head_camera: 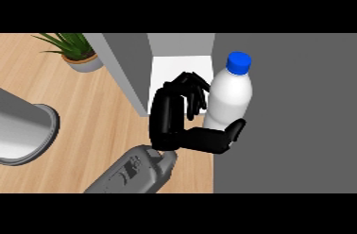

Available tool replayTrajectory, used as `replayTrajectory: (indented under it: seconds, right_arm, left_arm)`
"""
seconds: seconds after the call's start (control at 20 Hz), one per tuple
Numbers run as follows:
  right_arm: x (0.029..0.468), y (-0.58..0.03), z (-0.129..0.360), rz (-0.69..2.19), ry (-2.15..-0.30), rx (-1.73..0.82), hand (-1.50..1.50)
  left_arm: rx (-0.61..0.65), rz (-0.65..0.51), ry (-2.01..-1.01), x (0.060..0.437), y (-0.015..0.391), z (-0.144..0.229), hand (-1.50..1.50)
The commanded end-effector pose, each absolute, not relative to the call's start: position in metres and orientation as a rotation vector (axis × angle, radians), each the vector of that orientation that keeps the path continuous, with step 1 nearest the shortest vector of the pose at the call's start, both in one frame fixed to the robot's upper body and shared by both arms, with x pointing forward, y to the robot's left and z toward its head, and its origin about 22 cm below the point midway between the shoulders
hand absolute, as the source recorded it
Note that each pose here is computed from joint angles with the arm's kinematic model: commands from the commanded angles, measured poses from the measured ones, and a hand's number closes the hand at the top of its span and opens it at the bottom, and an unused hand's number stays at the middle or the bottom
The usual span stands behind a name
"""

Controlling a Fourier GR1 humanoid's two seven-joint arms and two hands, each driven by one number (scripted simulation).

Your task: Pick up the bottled water, place it into the cabinet and close the cabinet

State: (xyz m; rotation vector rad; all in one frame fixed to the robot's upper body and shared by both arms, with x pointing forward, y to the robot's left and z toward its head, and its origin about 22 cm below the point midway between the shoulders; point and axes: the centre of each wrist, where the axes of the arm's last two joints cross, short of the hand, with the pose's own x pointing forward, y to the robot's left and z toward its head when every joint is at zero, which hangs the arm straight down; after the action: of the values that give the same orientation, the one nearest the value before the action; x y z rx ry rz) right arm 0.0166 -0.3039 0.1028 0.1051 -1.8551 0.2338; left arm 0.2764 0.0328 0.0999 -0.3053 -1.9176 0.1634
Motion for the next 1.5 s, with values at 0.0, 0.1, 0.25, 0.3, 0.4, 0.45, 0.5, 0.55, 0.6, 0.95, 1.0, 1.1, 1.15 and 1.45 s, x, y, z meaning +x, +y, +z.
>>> replayTrajectory:
  seconds: [0.0, 0.1, 0.25, 0.3, 0.4, 0.45, 0.5, 0.55, 0.6, 0.95, 1.0, 1.1, 1.15, 1.45]
  right_arm:
    - [0.023, -0.302, 0.123, 0.214, -1.924, 0.142, -1.5]
    - [0.021, -0.289, 0.126, 0.215, -1.918, 0.139, -1.5]
    - [0.013, -0.297, 0.131, 0.224, -1.915, 0.134, -1.5]
    - [0.01, -0.297, 0.137, 0.232, -1.924, 0.141, -1.5]
    - [0.014, -0.3, 0.123, 0.215, -1.924, 0.117, -1.5]
    - [0.013, -0.297, 0.131, 0.206, -1.918, 0.132, -1.5]
    - [0.018, -0.294, 0.134, 0.238, -1.914, 0.125, -1.5]
    - [0.008, -0.307, 0.132, 0.241, -1.916, 0.143, -1.5]
    - [0.01, -0.31, 0.128, 0.209, -1.924, 0.139, -1.5]
    - [0.007, -0.319, 0.123, 0.202, -1.929, 0.167, -1.5]
    - [0.011, -0.309, 0.131, 0.211, -1.908, 0.163, -1.5]
    - [0.014, -0.319, 0.116, 0.193, -1.914, 0.155, -1.5]
    - [0.027, -0.31, 0.12, 0.212, -1.92, 0.183, -1.5]
    - [0.023, -0.317, 0.121, 0.208, -1.902, 0.183, -1.5]
  left_arm:
    - [-0.219, 0.135, -1.932, 0.293, 0.027, 0.101, 1.5]
    - [-0.188, 0.15, -1.928, 0.299, 0.026, 0.099, 1.5]
    - [-0.168, 0.119, -1.908, 0.327, 0.022, 0.114, 1.5]
    - [-0.106, 0.126, -1.91, 0.317, 0.022, 0.092, 1.5]
    - [-0.105, 0.102, -1.907, 0.324, 0.024, 0.091, 1.5]
    - [-0.078, 0.084, -1.892, 0.326, 0.015, 0.096, 1.5]
    - [-0.059, 0.103, -1.893, 0.334, 0.012, 0.101, 1.5]
    - [-0.086, 0.124, -1.875, 0.339, 0.028, 0.092, 1.5]
    - [-0.072, 0.106, -1.899, 0.35, 0.031, 0.098, 1.5]
    - [0.024, 0.076, -1.862, 0.37, 0.037, 0.078, 1.5]
    - [0.038, 0.106, -1.836, 0.371, 0.043, 0.067, 1.5]
    - [0.002, 0.156, -1.835, 0.383, 0.057, 0.074, 1.5]
    - [0.047, 0.156, -1.847, 0.372, 0.037, 0.072, 1.5]
    - [0.076, 0.144, -1.87, 0.404, 0.055, 0.069, 1.5]
